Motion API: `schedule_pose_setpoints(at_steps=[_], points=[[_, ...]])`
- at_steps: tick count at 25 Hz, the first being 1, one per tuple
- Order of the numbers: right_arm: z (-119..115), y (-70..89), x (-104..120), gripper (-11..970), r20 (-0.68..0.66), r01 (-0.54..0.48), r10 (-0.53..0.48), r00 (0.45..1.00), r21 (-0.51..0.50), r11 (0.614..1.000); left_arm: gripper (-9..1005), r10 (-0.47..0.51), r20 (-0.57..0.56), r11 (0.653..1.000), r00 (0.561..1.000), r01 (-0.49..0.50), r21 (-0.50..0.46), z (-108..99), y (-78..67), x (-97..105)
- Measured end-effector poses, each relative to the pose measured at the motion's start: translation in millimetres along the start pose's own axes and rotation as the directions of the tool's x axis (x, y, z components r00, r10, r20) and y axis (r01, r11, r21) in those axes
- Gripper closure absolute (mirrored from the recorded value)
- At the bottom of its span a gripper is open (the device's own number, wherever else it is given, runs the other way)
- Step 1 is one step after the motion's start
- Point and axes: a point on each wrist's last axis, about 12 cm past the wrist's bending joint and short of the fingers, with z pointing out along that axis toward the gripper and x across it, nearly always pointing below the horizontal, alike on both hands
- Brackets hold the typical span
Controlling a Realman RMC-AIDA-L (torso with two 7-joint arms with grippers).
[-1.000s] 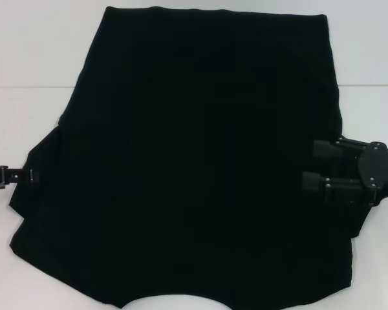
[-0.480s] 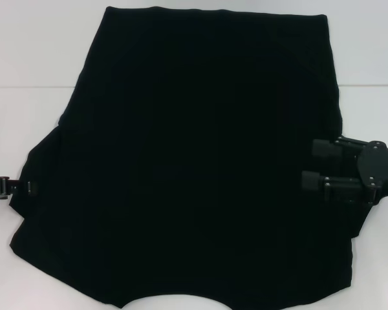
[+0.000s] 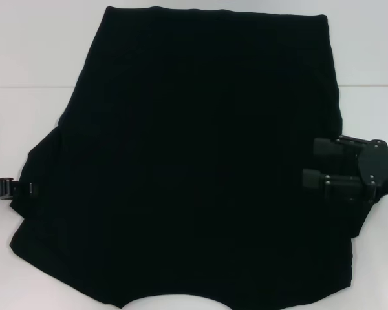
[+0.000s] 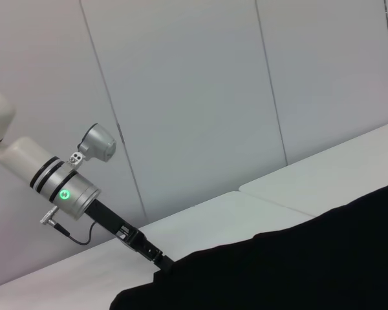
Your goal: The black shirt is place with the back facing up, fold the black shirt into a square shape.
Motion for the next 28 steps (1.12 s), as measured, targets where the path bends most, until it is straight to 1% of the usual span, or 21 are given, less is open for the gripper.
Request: schedule_pose_setpoints(at_steps=[19, 28], points=[[-1.0, -1.6, -2.2, 75, 0.012, 0.003, -0.003, 1.000, 0.011, 1.000, 441, 0.019, -0.001, 0.999, 1.000, -0.019, -0.027, 1.9, 0.4, -1.5], [-1.2, -2.2, -4.5, 74, 0.021, 0.012, -0.012, 1.000, 0.014, 1.000, 466, 0.054, -0.033, 0.998, 0.998, -0.055, -0.030, 6.3, -3.8, 1.3]])
